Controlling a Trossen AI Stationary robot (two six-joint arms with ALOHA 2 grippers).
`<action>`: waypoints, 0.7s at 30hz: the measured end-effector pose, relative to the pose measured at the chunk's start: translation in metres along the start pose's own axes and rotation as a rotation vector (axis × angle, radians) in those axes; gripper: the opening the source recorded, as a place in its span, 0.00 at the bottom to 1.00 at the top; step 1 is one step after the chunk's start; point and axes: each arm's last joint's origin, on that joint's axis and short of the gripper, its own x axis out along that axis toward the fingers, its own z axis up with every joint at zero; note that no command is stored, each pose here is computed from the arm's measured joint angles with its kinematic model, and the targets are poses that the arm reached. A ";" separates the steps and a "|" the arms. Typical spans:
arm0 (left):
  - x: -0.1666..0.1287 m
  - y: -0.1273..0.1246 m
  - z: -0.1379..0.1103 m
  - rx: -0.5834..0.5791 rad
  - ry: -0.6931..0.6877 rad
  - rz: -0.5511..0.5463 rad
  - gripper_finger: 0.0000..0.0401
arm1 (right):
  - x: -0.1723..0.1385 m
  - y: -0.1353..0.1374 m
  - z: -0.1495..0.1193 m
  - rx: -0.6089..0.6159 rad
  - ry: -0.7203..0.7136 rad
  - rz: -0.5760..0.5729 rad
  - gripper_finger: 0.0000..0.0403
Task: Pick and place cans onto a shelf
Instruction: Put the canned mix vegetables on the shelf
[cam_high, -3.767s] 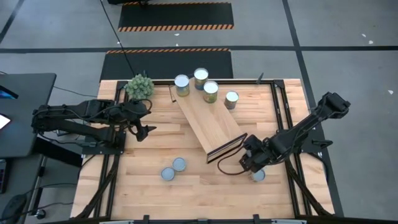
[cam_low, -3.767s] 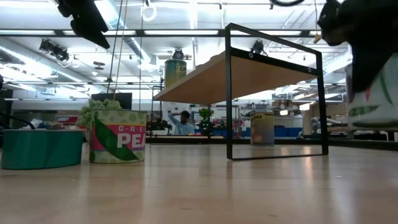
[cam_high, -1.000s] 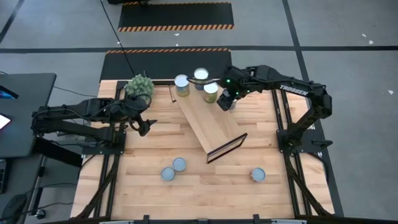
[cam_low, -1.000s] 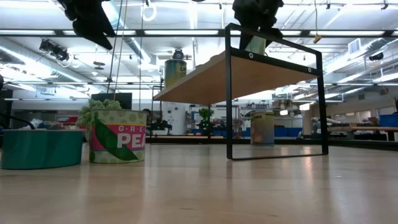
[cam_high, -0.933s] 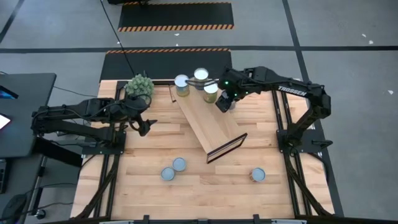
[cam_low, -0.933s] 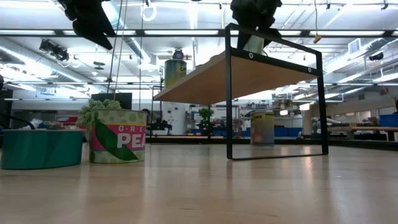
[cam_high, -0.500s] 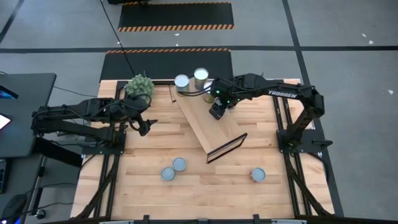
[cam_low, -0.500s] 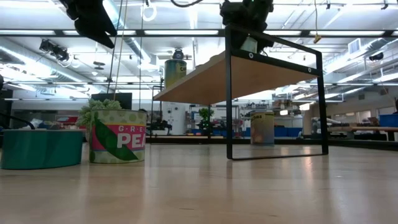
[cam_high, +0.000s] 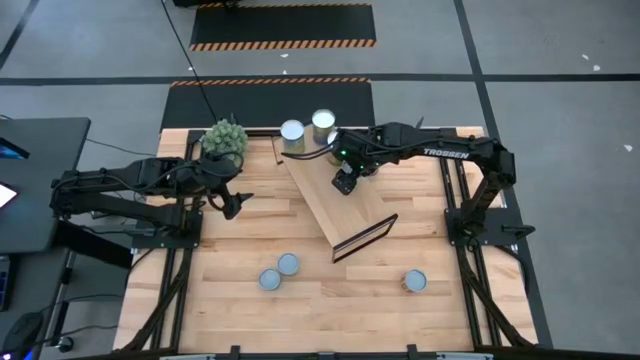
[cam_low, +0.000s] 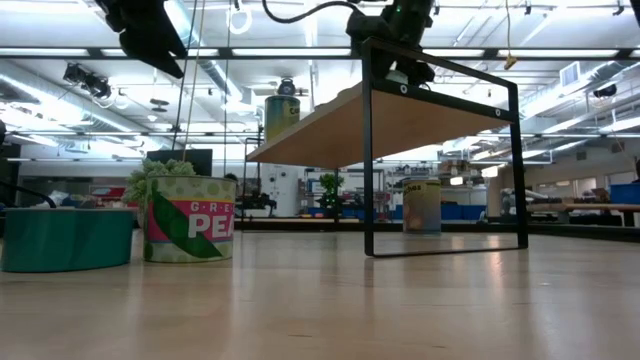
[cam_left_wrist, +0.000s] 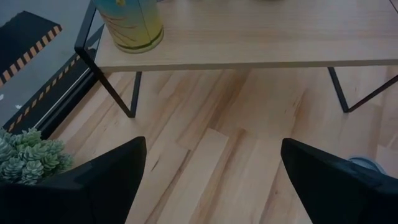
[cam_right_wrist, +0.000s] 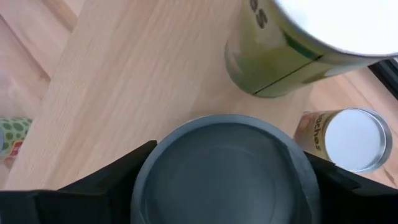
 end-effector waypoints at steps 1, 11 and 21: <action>0.000 0.000 0.000 0.000 0.000 0.000 0.94 | 0.000 0.000 0.000 0.001 -0.001 0.000 0.81; 0.000 0.000 0.000 0.000 0.000 0.000 0.94 | 0.000 0.000 0.001 0.002 -0.015 -0.010 0.89; 0.000 0.000 0.000 0.001 0.000 0.000 0.94 | -0.003 0.000 0.002 0.004 -0.025 -0.005 0.89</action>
